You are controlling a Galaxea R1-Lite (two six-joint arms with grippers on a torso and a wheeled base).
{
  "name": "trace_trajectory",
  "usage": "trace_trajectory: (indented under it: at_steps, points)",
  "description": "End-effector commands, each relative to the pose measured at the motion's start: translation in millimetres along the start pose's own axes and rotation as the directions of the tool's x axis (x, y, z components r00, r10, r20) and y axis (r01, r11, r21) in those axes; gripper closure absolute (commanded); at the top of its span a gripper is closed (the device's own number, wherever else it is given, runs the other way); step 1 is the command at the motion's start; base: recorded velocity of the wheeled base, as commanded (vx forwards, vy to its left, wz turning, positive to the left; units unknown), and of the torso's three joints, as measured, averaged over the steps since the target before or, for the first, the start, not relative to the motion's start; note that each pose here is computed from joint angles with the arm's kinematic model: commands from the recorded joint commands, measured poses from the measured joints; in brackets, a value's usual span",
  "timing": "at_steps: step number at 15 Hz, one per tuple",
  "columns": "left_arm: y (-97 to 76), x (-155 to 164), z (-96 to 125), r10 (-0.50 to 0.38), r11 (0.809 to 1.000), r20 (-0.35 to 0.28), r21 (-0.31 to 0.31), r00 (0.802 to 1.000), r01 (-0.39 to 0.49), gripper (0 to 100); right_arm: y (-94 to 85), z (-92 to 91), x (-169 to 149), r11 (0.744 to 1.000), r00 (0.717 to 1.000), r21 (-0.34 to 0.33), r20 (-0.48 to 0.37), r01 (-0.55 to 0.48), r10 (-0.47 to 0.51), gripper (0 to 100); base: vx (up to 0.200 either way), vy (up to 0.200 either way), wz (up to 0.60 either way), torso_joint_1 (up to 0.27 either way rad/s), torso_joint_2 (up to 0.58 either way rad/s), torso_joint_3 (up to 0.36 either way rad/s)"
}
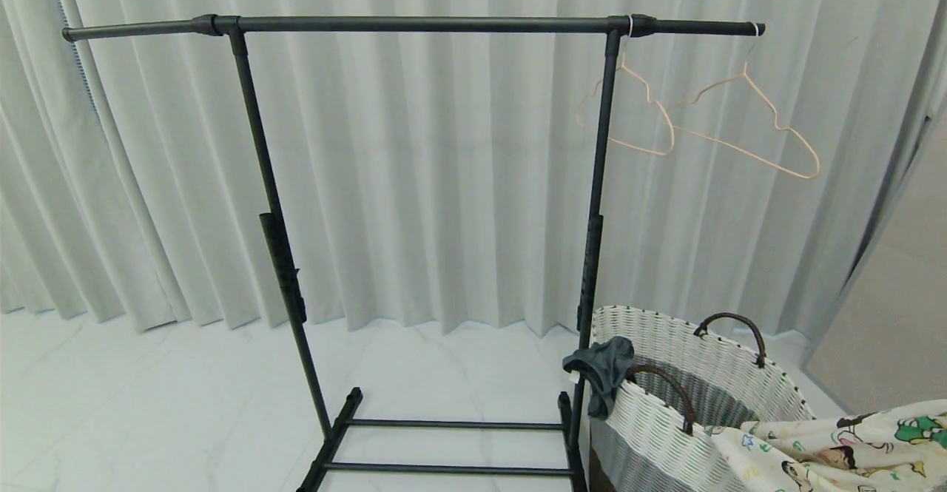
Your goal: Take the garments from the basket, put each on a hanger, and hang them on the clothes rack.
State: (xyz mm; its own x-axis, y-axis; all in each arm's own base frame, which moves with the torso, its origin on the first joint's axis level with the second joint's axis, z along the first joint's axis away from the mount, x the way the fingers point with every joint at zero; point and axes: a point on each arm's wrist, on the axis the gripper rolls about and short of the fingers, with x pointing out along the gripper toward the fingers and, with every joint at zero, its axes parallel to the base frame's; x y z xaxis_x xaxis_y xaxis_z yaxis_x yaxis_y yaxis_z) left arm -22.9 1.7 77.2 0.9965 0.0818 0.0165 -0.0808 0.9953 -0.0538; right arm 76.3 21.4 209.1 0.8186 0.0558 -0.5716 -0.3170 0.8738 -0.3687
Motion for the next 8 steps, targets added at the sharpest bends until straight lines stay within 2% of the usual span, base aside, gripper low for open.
trace_trajectory:
  at_steps: [1,4,7,8]
  points:
    - [0.0,0,0,0.001,1.000,0.000,-0.001,1.000,-0.001,0,2.4,9.0,-4,0.998,0.998,-0.034,0.049,-0.045,0.047,100,0.000,0.000,0.00,0.000,0.00,0.000]
    - [0.0,0,0,0.001,1.000,0.000,0.000,1.000,-0.001,0,10.1,24.3,3,0.989,0.990,-0.088,0.063,-0.121,0.127,100,0.000,0.000,0.00,0.000,0.00,0.000]
    - [0.0,0,0,0.001,1.000,0.000,-0.001,1.000,-0.001,0,18.9,36.9,9,0.979,0.979,-0.107,0.095,-0.172,0.182,100,0.000,0.200,0.00,0.002,0.01,0.004]
    - [0.0,0,0,0.001,1.000,0.000,0.000,1.000,-0.001,0,23.2,41.9,11,0.975,0.973,-0.108,0.105,-0.196,0.208,100,0.000,0.000,0.00,0.000,0.00,0.000]
